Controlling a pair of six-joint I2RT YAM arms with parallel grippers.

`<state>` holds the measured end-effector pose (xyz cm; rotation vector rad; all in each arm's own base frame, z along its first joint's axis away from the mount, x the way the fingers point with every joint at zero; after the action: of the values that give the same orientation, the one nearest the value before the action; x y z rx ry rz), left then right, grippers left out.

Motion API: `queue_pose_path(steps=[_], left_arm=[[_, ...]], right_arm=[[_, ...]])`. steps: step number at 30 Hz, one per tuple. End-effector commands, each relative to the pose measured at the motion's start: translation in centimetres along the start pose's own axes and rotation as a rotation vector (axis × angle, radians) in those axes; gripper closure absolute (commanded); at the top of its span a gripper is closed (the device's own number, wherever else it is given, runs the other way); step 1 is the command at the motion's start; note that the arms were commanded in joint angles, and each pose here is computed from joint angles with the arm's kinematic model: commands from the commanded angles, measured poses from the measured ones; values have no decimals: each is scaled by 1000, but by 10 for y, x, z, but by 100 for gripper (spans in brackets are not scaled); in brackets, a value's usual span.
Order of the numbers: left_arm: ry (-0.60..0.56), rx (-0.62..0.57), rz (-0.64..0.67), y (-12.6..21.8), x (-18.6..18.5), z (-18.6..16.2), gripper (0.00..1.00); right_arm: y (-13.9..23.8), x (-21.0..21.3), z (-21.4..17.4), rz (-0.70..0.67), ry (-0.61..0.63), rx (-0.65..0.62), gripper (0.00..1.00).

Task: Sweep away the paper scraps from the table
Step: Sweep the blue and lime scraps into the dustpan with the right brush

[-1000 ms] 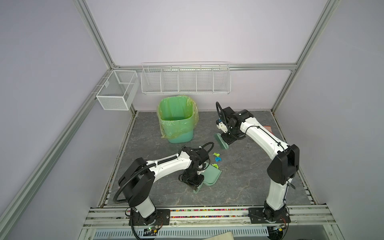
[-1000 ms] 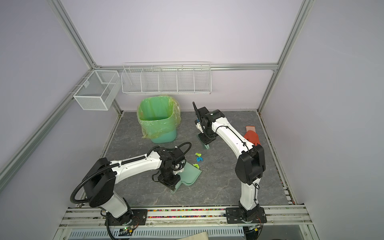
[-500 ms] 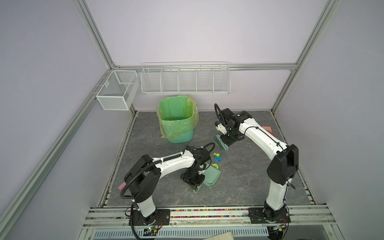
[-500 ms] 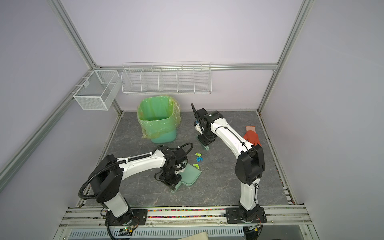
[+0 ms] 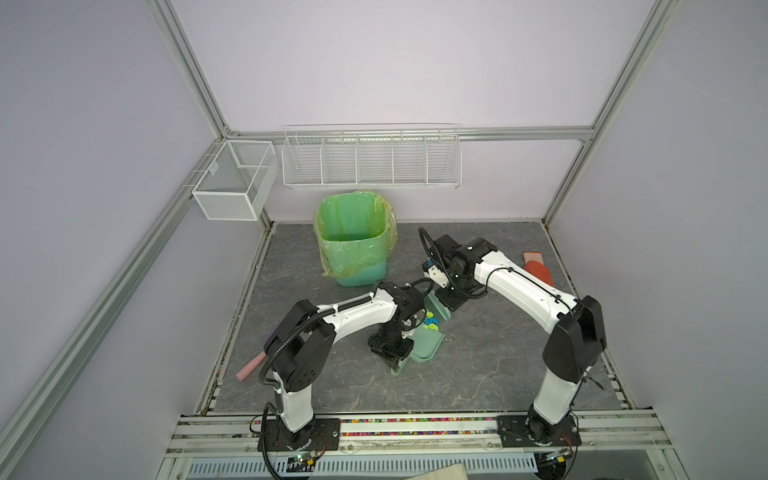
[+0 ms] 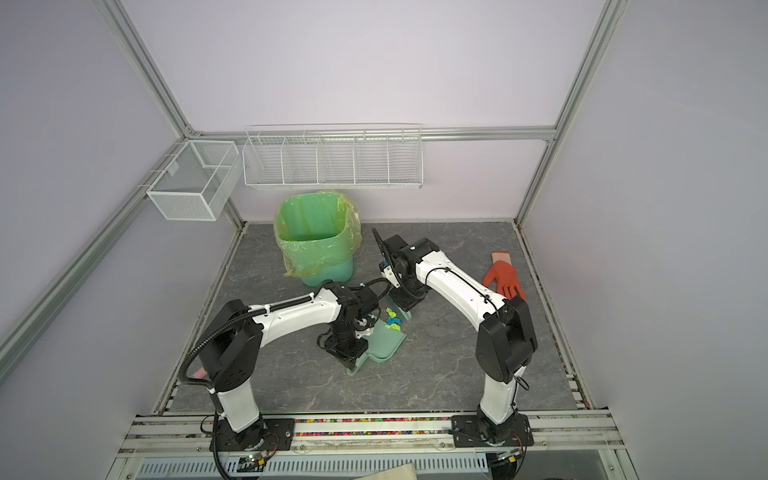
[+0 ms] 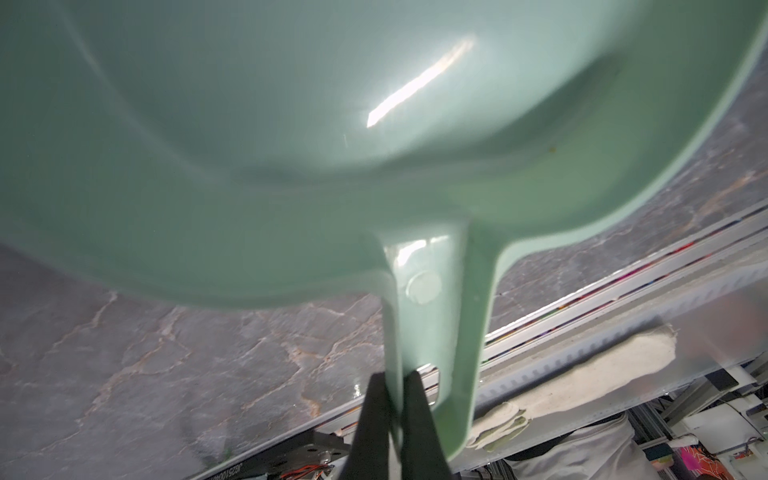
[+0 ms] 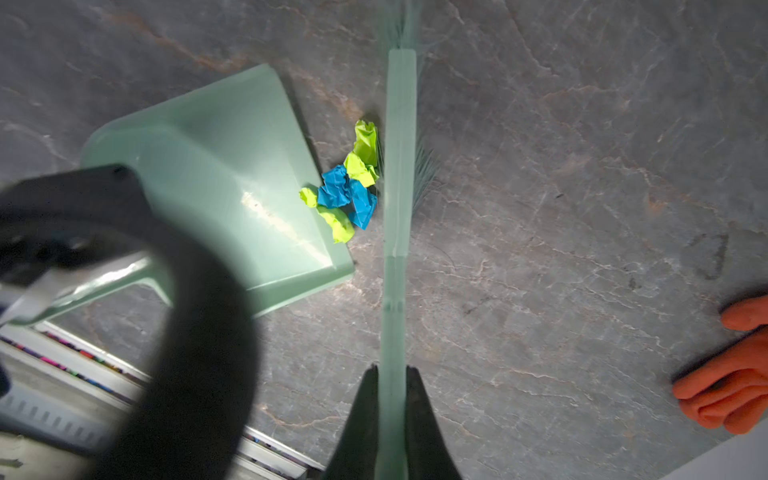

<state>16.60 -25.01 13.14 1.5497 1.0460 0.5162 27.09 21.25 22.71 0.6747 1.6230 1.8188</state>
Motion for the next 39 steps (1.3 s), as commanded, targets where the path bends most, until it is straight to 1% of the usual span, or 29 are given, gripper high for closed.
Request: queue_pose_path(steps=[1, 4, 7, 11, 15, 22, 29, 35, 36, 39], left_arm=[[-2, 3, 13, 5, 2, 2, 100], [6, 5, 19, 4, 5, 2, 100], [11, 0, 20, 4, 7, 3, 100], [12, -10, 22, 4, 7, 4, 100], [10, -26, 34, 5, 8, 5, 100], [1, -73, 57, 10, 10, 4, 100], [4, -126, 82, 11, 13, 5, 100], [-1, -182, 132, 21, 16, 12, 100], [0, -197, 146, 24, 16, 13, 100], [3, -243, 176, 34, 16, 17, 100]], right_arm=[[6, 26, -20, 125, 6, 10, 93], [14, 40, -30, 216, 8, -36, 93], [26, 49, -36, 267, 2, -92, 93], [36, 50, -41, 276, -41, -146, 93], [43, 40, -41, 207, -114, -159, 93], [53, 20, -40, 153, -241, -207, 93], [67, 2, -36, 126, -327, -302, 93], [68, -14, -31, 75, -385, -330, 93], [69, -19, -32, 58, -398, -331, 93], [70, -42, -41, -49, -475, -312, 93]])
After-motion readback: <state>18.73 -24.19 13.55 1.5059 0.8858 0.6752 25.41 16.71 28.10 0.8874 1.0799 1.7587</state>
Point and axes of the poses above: each gripper's point midway between its finger pads, its own y axis back along the fingers, its own x axis along the line the jaws close on, z = x × y, the point moved 8 cm from there along y, back along the fingers, and after that the axes turned 2 degrees about y, right-handed, at the moved point
